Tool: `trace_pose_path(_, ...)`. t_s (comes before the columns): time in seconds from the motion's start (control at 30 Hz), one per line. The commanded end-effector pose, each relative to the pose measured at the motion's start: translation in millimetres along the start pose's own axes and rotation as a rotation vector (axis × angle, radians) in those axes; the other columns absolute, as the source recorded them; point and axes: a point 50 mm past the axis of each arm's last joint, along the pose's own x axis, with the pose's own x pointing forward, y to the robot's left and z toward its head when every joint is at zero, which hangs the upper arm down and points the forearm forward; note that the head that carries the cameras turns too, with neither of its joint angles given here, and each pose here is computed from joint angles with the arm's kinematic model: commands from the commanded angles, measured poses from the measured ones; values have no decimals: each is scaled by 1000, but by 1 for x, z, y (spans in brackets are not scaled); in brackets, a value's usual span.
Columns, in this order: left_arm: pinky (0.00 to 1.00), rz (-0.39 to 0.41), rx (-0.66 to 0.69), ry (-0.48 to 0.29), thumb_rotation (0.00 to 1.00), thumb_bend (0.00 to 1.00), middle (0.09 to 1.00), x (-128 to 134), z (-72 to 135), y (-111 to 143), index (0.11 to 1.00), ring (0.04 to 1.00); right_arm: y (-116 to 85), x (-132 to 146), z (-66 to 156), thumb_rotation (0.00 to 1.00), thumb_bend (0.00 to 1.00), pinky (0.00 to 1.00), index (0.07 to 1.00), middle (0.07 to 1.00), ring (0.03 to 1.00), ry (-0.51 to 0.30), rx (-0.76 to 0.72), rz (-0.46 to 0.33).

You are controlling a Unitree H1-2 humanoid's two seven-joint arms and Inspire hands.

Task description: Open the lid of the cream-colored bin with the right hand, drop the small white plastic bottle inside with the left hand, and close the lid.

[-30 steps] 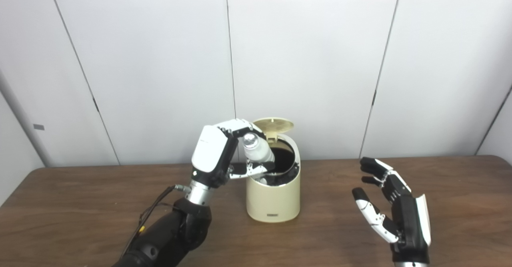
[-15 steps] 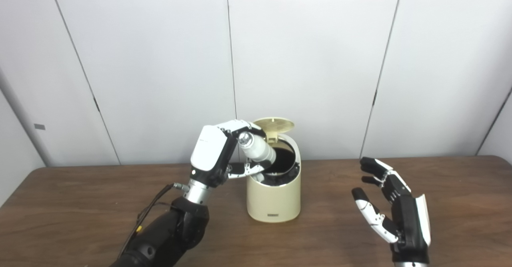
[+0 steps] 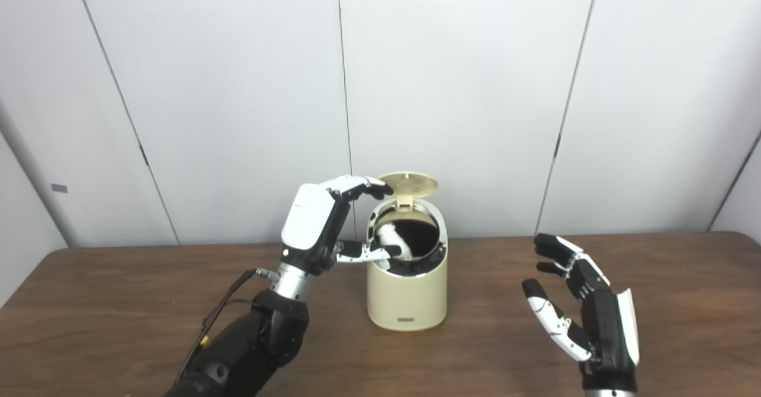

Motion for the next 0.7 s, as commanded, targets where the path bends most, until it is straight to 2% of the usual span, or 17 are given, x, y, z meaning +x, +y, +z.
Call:
trace_pose_path(0.0, 563, 57, -3, -39, 207, 991, 650, 22, 6, 12, 642, 642, 2, 12, 15, 425, 261, 671, 732, 760, 759, -73, 20, -17)
trace_pose_path(0.2, 558, 62, 5, -41, 216, 984, 647, 21, 5, 14, 643, 634, 1, 13, 15, 428, 264, 659, 727, 754, 750, -79, 16, -19)
trace_pose_path(0.27, 557, 75, -5, -33, 268, 936, 647, 18, 5, 16, 640, 632, 1, 12, 15, 436, 262, 663, 731, 757, 752, -75, 22, -16)
trace_pose_path(0.33, 554, 102, -50, -7, 347, 852, 649, 13, 8, 19, 641, 639, 1, 12, 16, 441, 263, 668, 733, 758, 754, -73, 21, -15)
trace_pose_path(0.4, 550, 143, -118, 26, 434, 723, 656, 7, 12, 23, 645, 646, 0, 13, 16, 441, 262, 662, 731, 756, 752, -77, 15, -15)
trace_pose_path(0.43, 538, 173, -161, 45, 548, 607, 657, 3, 15, 26, 644, 639, 0, 13, 15, 440, 263, 664, 731, 756, 754, -76, 13, -14)
trace_pose_path(0.47, 536, 201, -196, 60, 561, 594, 657, -1, 18, 29, 644, 638, 0, 13, 15, 440, 263, 664, 731, 756, 755, -75, 12, -13)
trace_pose_path(0.57, 528, 288, -338, 110, 747, 441, 649, -15, 28, 39, 640, 624, -2, 15, 14, 441, 262, 677, 736, 763, 764, -83, 21, 1)
trace_pose_path(0.6, 556, 300, -391, 124, 845, 410, 668, -20, 31, 42, 658, 644, -2, 15, 14, 468, 281, 692, 743, 771, 774, -91, 26, 13)
trace_pose_path(0.63, 576, 314, -440, 139, 898, 414, 680, -27, 34, 46, 671, 658, -2, 16, 14, 498, 302, 700, 747, 775, 779, -103, 31, 28)
trace_pose_path(0.67, 598, 323, -472, 148, 942, 460, 693, -32, 36, 49, 688, 672, -2, 16, 14, 540, 352, 708, 750, 778, 783, -111, 34, 38)
